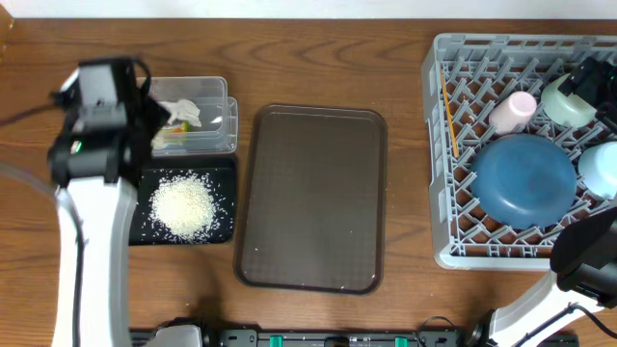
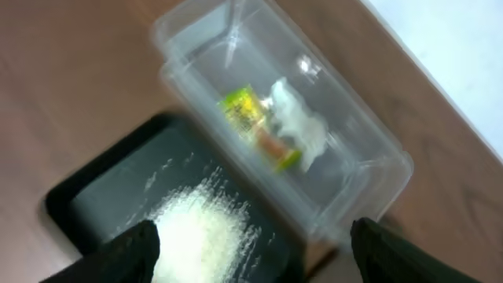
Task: Sort waste into correct bins and load items into the dishwasher rack
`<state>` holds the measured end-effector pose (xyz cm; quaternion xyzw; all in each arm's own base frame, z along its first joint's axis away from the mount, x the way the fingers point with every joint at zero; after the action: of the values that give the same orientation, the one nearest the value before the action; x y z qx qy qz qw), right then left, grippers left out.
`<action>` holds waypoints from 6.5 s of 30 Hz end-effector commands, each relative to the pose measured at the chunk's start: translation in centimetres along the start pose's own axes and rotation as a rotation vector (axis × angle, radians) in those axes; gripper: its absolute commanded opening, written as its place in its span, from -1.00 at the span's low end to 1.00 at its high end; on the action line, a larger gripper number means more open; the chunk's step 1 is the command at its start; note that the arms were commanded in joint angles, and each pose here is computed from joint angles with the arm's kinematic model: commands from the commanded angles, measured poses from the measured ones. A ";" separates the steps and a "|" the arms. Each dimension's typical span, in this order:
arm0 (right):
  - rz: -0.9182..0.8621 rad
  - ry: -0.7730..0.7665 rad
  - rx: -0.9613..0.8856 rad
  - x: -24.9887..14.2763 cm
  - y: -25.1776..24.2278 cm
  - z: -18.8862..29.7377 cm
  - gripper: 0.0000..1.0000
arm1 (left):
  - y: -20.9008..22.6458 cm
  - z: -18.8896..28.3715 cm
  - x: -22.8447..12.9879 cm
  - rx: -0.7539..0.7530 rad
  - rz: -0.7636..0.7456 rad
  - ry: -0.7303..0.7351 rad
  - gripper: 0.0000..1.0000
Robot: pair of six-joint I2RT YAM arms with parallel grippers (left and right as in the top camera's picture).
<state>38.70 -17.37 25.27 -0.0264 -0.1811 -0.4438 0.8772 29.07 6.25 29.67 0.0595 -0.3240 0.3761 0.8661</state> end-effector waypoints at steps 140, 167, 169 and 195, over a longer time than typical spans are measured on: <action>-0.040 -0.341 0.200 -1.9 -2.4 16.5 0.99 | 4.9 -5.0 -17.5 -0.554 -0.419 -0.663 0.96; 0.176 -0.667 0.702 -15.3 -2.4 26.2 0.98 | 4.9 -5.0 -17.5 -0.554 -0.419 -0.663 0.96; 0.204 -0.646 0.749 -16.7 -1.9 23.4 0.98 | 4.9 -5.0 -17.5 -0.554 -0.419 -0.663 0.96; 0.379 -0.879 1.186 -28.3 -3.3 5.4 0.98 | 4.9 -5.0 -17.5 -0.554 -0.419 -0.663 0.96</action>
<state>19.62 3.08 19.62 0.2560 -0.6969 -0.0957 0.6630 19.48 0.40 15.96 -0.0078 -0.6703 0.0486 0.7405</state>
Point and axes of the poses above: each gripper's point midway between its finger pads, its own z axis back along the fingers, its own y axis along the line the jaws close on, x = y × z, the point moved 5 cm from there along z, back along the fingers, and after that the axes turned 8 degrees about -z, right-handed, at the moved point
